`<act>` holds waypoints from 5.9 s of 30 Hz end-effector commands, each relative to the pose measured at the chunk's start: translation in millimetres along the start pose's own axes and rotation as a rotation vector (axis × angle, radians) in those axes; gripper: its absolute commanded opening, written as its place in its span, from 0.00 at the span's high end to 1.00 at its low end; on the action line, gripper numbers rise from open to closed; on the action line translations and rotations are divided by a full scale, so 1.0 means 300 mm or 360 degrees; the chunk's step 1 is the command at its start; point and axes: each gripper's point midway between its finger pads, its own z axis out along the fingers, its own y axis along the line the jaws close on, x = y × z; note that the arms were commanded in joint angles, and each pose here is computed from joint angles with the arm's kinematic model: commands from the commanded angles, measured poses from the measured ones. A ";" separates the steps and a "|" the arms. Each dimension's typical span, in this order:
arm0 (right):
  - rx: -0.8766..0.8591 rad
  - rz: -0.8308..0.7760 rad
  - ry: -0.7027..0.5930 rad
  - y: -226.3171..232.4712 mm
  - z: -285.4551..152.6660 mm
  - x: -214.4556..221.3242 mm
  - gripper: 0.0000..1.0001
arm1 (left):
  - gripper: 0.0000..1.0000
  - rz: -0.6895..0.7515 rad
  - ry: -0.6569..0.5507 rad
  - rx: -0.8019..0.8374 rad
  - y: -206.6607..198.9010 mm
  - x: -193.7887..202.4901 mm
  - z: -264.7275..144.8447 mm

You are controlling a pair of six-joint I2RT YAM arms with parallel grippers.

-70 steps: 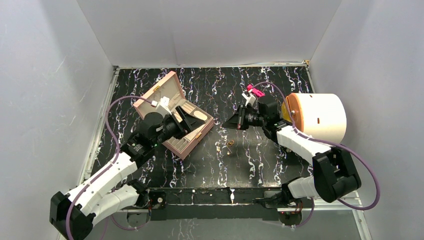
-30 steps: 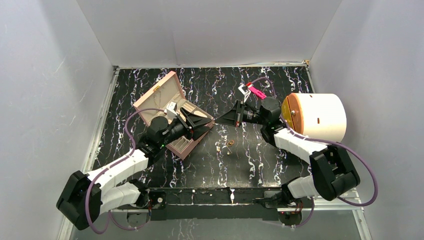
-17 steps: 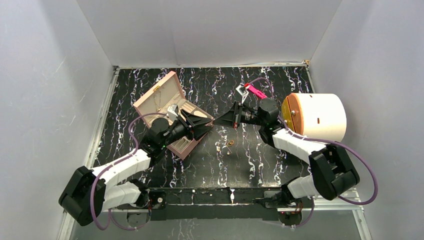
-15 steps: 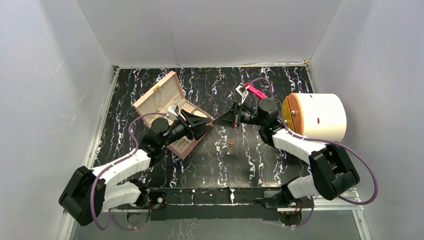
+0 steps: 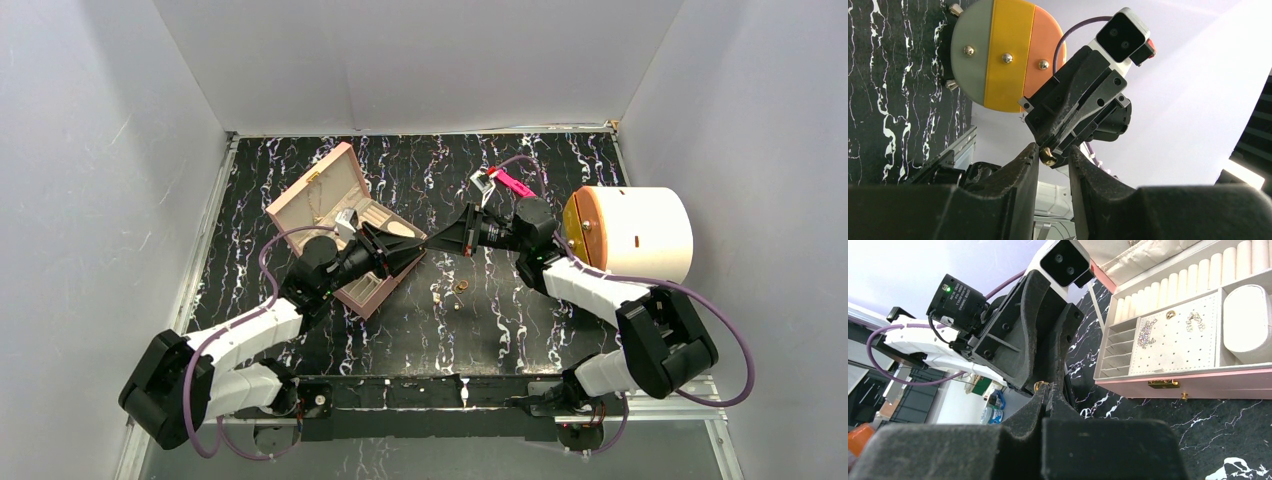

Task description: Organize the mixed jewelry

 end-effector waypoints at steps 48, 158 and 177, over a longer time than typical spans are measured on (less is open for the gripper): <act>-0.0268 -0.0555 -0.0201 0.127 -0.007 -0.054 1.00 | 0.66 -0.0185 0.0063 0.0184 -0.095 0.026 -0.030; 0.1108 -0.0124 0.0104 -0.393 -0.257 0.144 0.43 | 0.88 0.1441 0.0026 -0.1810 0.197 -0.430 -0.213; 0.1176 -0.0152 0.0141 -0.444 -0.272 0.163 0.42 | 0.88 0.1509 0.0294 -0.2019 0.288 -0.479 -0.170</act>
